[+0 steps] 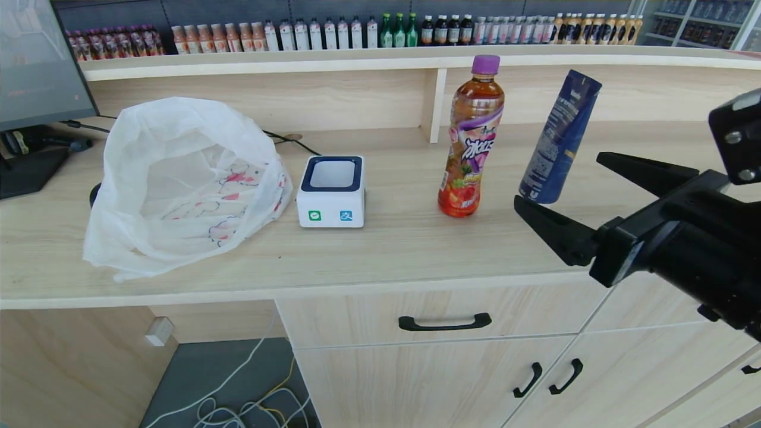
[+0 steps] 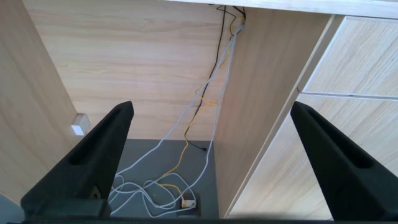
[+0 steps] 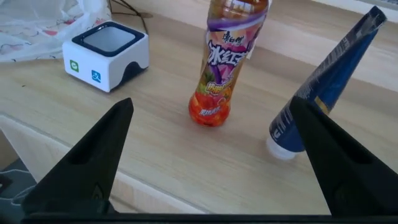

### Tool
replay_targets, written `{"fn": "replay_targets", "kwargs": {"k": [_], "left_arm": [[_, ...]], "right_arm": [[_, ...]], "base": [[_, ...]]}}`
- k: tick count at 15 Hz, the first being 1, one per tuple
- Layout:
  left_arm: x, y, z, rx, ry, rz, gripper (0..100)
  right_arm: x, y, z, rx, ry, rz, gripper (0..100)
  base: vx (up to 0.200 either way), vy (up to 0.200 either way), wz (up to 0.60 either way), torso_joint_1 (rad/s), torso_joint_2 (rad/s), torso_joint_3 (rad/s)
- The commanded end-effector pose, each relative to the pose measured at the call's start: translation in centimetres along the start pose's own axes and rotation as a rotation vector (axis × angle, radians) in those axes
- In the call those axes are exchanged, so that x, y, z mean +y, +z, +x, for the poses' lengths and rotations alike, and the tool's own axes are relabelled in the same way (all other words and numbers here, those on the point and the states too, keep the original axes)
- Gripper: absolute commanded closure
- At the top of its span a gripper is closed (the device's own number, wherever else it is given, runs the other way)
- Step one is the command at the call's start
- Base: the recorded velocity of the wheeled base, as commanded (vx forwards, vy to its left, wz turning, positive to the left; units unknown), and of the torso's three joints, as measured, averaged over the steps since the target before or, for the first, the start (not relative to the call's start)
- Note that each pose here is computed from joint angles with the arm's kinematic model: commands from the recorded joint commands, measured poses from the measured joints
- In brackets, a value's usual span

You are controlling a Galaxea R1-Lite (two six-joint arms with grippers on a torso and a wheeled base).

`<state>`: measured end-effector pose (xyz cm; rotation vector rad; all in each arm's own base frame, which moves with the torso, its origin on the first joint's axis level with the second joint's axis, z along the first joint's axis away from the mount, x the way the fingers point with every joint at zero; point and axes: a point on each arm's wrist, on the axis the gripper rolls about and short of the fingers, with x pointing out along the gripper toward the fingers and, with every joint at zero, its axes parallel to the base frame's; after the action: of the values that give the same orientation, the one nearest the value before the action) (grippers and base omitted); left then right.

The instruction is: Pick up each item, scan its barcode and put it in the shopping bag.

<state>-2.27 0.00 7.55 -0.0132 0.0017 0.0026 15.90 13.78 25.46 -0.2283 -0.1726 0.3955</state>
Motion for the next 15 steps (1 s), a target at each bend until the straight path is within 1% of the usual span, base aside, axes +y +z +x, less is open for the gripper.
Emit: {"fn": "replay_targets", "kwargs": {"k": [1,3,4,8,10,14,15], "left_arm": [[0.0,0.0,0.0,0.0,0.001,-0.001,0],[0.0,0.0,0.0,0.0,0.001,-0.001,0],[0.0,0.0,0.0,0.0,0.001,-0.001,0],[0.0,0.0,0.0,0.0,0.001,-0.001,0],[0.0,0.0,0.0,0.0,0.001,-0.001,0],[0.0,0.0,0.0,0.0,0.001,-0.001,0],[0.0,0.0,0.0,0.0,0.001,-0.001,0]], "right_arm": [[1.9,-1.1,2.6,0.035,0.006,0.015,0],[2.4,-1.4,3.6,0.018,-0.003,0.076,0],[2.7,-1.4,4.4,-0.005,-0.026,0.11,0],[3.4,-2.0,6.9,-0.014,-0.091,0.182,0],[2.7,-2.5,7.9,-0.004,-0.126,0.175,0],[1.9,-2.5,10.0,-0.02,-0.173,0.179,0],[1.3,-2.6,10.6,-0.021,-0.193,0.177,0]], "base": [[0.0,0.0,0.0,0.0,0.0,0.0],[0.0,0.0,0.0,0.0,0.0,0.0],[0.0,0.0,0.0,0.0,0.0,0.0],[0.0,0.0,0.0,0.0,0.0,0.0],[0.0,0.0,0.0,0.0,0.0,0.0],[0.0,0.0,0.0,0.0,0.0,0.0],[0.0,0.0,0.0,0.0,0.0,0.0]]}}
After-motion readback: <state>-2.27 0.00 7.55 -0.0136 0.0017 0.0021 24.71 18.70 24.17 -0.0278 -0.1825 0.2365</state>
